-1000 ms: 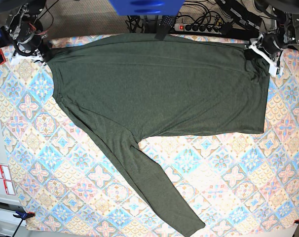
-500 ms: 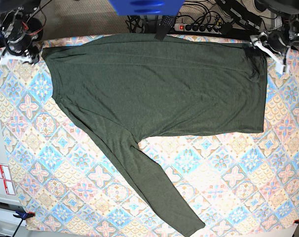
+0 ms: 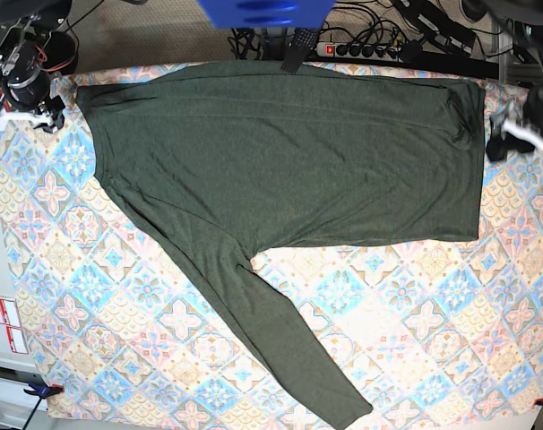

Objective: Fold the T-shirt properly
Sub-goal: 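Release the shirt and move both grippers down along its sides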

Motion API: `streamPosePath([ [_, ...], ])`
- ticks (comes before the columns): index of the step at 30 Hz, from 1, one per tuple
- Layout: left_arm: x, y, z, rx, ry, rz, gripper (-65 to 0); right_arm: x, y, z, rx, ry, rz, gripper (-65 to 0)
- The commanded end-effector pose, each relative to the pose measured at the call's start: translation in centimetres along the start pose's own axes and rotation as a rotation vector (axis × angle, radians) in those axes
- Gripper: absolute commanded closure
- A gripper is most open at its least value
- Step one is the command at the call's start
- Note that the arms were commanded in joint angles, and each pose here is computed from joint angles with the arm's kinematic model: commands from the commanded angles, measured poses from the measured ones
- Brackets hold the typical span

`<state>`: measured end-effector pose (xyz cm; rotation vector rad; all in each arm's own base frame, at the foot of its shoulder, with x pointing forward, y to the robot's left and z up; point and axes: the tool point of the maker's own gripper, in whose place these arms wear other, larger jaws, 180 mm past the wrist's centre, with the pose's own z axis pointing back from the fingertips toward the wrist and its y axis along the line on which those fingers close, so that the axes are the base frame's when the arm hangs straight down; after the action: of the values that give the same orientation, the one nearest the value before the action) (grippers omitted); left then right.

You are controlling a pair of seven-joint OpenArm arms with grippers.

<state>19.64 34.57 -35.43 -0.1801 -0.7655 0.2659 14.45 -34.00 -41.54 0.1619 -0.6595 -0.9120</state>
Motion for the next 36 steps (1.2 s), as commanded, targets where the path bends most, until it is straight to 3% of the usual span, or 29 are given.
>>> streamPosePath([
  [1,3.1,0.6,-0.8,0.005,-0.076,0.009,-45.1,1.5,0.7,0.3,0.021,-0.037,0.027,-20.3],
  [6,5.7,0.7,-5.3,0.005,-0.089,0.046,-45.1,2.8,6.1,-1.6,0.138,-0.061,0.039,-20.3],
  [17,8.8,-1.7,-13.3,-0.008,-0.013,0.050,-45.1,0.3,14.6,-3.8,0.308,0.023,0.147,-20.3],
  [26,8.0,-0.8,-16.2,0.071,0.010,0.016,-45.1,-0.2,18.0,-4.1,0.375,0.040,0.187,-20.3],
  [36,5.3,0.3,-17.8,0.092,0.045,0.043,-45.1,-0.2,18.1,-4.1,0.377,0.039,0.187,-20.3],
])
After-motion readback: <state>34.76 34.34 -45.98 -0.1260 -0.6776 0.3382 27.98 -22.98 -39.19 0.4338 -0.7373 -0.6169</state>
